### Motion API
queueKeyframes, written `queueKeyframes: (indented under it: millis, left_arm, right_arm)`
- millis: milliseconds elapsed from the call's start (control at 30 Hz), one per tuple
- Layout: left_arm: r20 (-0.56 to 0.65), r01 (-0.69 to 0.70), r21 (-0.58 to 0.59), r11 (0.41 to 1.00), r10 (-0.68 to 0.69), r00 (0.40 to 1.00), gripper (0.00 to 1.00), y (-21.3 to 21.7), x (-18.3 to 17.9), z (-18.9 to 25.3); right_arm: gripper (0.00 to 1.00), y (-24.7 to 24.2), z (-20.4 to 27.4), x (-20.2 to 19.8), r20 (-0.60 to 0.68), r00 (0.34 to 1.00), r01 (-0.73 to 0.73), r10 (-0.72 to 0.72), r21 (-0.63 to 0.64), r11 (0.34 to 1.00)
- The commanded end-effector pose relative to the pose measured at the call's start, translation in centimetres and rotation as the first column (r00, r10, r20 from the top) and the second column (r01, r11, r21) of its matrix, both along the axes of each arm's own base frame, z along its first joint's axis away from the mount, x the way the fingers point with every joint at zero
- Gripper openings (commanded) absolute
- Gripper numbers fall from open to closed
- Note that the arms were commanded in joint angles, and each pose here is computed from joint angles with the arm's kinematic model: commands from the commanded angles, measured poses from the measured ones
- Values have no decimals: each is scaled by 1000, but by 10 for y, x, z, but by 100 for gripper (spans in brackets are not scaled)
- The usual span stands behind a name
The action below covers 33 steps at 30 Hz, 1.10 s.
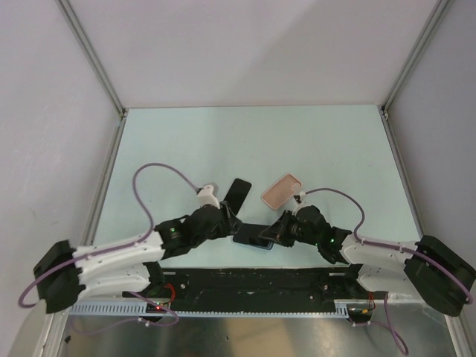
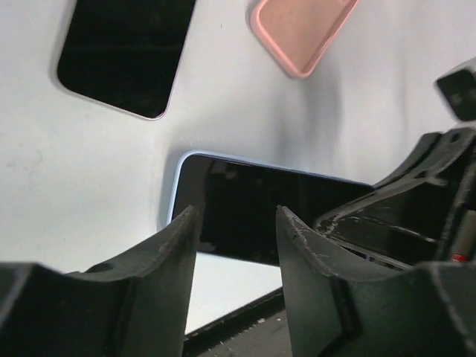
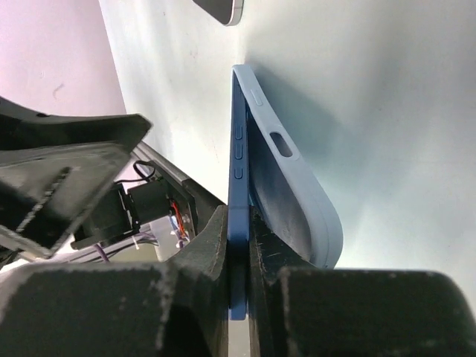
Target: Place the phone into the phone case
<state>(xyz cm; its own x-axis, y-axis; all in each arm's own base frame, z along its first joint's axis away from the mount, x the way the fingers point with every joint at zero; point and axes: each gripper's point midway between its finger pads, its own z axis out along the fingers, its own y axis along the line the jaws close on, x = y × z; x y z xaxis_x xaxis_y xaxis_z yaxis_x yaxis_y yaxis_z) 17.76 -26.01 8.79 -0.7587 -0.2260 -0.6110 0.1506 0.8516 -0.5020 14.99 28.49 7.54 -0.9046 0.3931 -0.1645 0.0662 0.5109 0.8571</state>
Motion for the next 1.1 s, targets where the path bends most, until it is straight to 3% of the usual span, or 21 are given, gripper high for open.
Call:
queueKeyframes:
  millis: [0, 233, 600, 1067]
  left_arm:
    - [-27, -197, -123, 973, 196, 980, 50, 30, 0, 10]
    - [-65, -150, -142, 978, 143, 988, 44, 24, -23, 4]
    - [-119, -345, -273, 898, 324, 938, 47, 41, -28, -9]
    - [-32, -177, -382, 907, 179, 983, 46, 8, -31, 3]
  right_arm:
    - [0, 5, 31, 15, 97, 994, 53, -59, 65, 997]
    - [0, 3, 47, 25, 143, 983, 99, -115, 114, 989]
    - [0, 2, 67, 26, 124, 974, 146, -190, 297, 944]
    - [0, 23, 86, 29, 42, 977, 168, -211, 466, 869]
